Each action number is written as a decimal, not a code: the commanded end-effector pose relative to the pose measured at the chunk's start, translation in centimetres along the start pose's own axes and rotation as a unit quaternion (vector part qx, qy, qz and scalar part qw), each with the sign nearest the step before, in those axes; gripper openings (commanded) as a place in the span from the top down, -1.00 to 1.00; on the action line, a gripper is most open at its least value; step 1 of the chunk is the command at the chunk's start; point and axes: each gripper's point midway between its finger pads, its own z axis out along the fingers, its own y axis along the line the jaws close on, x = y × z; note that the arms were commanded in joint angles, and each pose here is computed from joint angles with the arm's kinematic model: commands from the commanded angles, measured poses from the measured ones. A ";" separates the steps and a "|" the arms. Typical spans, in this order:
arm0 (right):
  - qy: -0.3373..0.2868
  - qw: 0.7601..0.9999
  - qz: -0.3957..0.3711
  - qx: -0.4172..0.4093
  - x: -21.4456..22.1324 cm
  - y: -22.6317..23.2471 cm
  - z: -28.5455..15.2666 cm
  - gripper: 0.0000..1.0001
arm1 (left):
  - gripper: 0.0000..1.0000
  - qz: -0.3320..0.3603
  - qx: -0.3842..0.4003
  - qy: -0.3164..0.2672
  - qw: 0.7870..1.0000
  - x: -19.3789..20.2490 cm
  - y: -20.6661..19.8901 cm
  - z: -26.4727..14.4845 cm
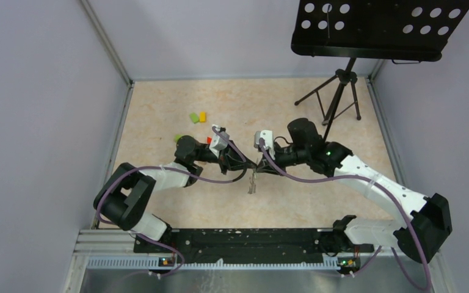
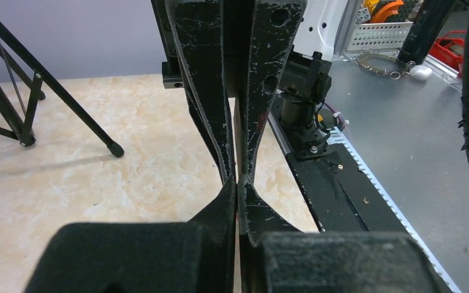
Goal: Put the keys on the keyring
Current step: Adjust the key on the keyring.
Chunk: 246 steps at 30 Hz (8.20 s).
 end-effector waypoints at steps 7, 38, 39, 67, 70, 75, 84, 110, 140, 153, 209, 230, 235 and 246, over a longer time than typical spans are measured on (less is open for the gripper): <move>-0.034 0.999 -0.037 0.014 -2.9 -0.6 -1.2 1.00 | 1.00 0.047 0.004 -0.008 0.999 -1.7 -0.2 0.2; 0.106 0.993 -0.031 0.037 -1.8 -2.1 -1.6 1.00 | 0.28 0.062 0.013 0.089 0.994 0.3 1.7 -0.1; 0.105 0.993 -0.031 0.037 -1.8 -2.1 -1.6 1.00 | 0.30 0.061 0.012 0.090 0.994 0.4 1.8 0.0; 0.089 0.995 -0.030 0.041 -2.4 -2.2 -1.4 1.00 | 0.73 0.048 0.010 0.103 0.994 2.0 2.0 0.7; 0.089 0.995 -0.030 0.040 -2.3 -2.1 -1.4 1.00 | 0.82 0.049 0.008 0.102 0.994 1.8 2.0 0.8; 0.088 0.995 -0.029 0.042 -2.1 -2.1 -1.4 1.00 | 1.00 0.051 0.006 0.101 0.994 1.6 2.1 0.7; 0.071 0.994 -0.038 0.073 -2.4 -2.4 -2.3 0.93 | 1.00 0.067 0.002 0.085 0.994 -0.3 1.5 0.6; -0.097 0.994 -0.044 0.002 -5.4 0.5 -4.2 0.21 | 1.00 0.006 -0.010 -0.078 0.997 -4.0 -1.4 0.1; -0.075 0.997 -0.002 -0.028 -3.2 0.3 -1.9 0.60 | 1.00 0.021 -0.009 -0.083 0.996 -3.8 -1.7 -0.1; -0.066 0.997 0.005 -0.031 -2.5 0.3 -1.7 0.72 | 1.00 0.033 -0.012 -0.083 0.996 -3.8 -1.7 -0.1; 0.163 0.985 -0.024 0.050 -1.3 -2.1 -1.7 1.00 | 0.35 0.101 -0.032 0.053 0.993 -0.8 2.1 0.9; 0.137 0.988 -0.029 0.057 -1.6 -1.8 -1.8 1.00 | 0.43 0.094 -0.020 0.043 0.994 0.6 1.1 0.9; 0.131 0.989 -0.031 0.060 -1.6 -1.7 -2.1 1.00 | 0.44 0.097 -0.019 0.037 0.994 0.8 0.9 0.7; 0.126 0.990 -0.033 0.058 -1.8 -1.5 -2.2 1.00 | 0.66 0.087 -0.020 0.038 0.995 1.1 1.1 0.8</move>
